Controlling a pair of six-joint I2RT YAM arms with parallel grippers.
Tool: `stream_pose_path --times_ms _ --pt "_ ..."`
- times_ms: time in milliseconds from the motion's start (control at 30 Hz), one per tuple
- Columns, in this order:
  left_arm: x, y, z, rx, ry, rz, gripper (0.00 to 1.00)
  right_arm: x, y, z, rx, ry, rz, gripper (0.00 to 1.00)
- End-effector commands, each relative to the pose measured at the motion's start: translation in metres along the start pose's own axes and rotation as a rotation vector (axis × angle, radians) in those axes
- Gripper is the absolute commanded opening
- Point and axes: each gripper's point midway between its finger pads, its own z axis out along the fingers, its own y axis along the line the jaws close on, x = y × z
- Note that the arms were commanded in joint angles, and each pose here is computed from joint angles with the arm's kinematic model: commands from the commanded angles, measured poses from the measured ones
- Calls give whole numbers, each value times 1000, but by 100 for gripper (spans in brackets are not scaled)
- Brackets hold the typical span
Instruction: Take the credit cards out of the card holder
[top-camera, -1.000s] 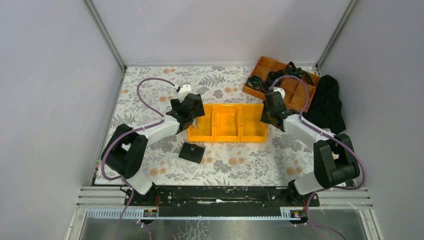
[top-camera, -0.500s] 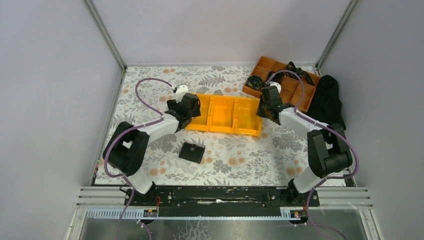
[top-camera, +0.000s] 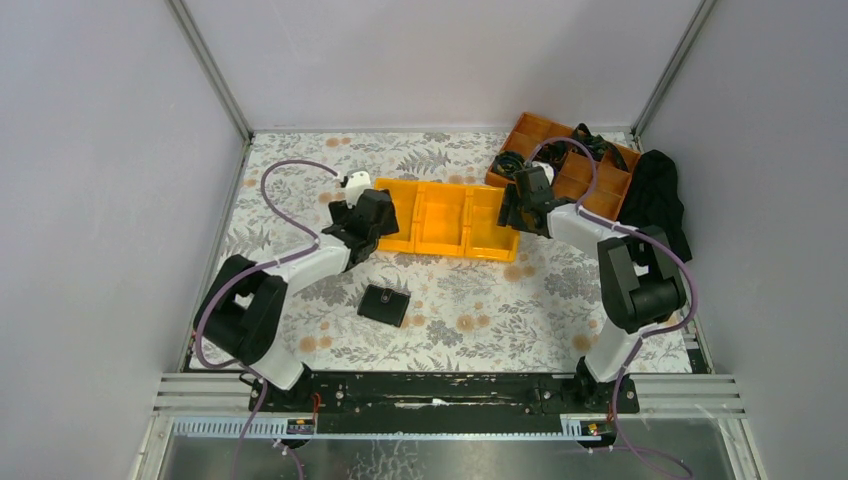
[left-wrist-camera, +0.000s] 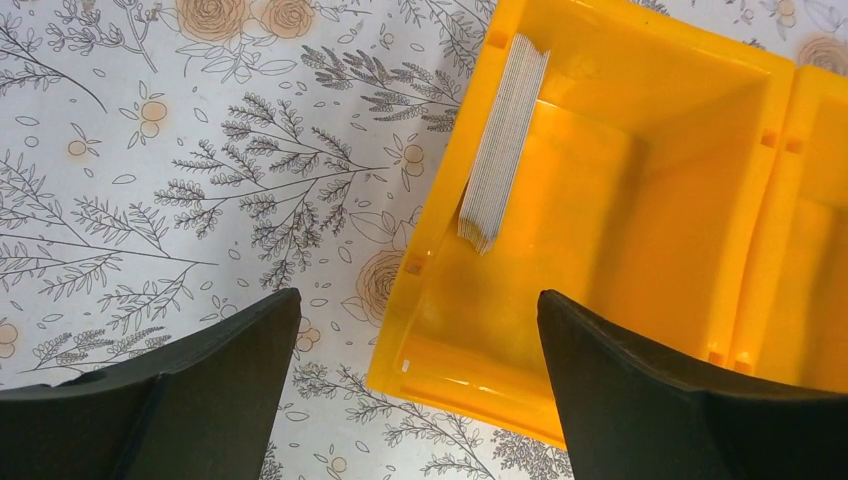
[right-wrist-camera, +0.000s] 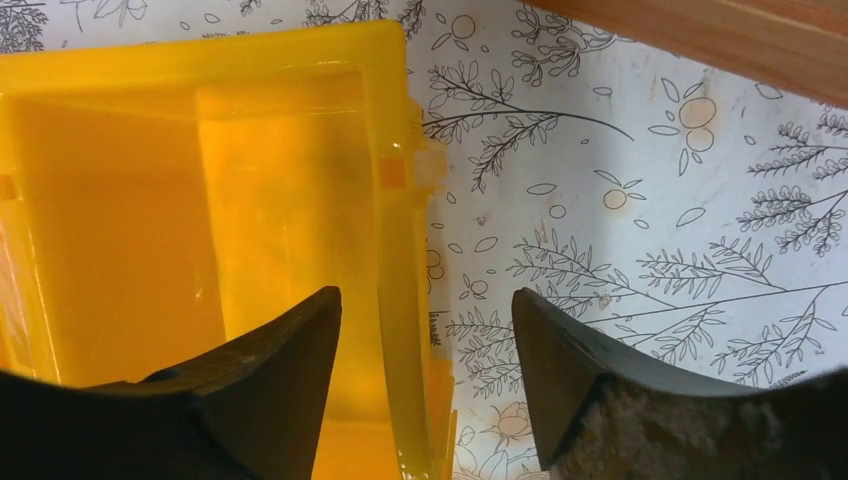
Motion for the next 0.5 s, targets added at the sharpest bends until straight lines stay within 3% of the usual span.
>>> stream_pose_path --times_ms 0,233,467 --pt "-21 -5 -8 49 -81 -51 96 -35 12 -23 -53 -100 9 74" --pt "-17 -6 -12 80 -78 -54 98 -58 27 -64 -153 -170 4 83" --pt "19 -8 -34 167 -12 -73 99 -56 27 -104 -203 -239 -47 79"
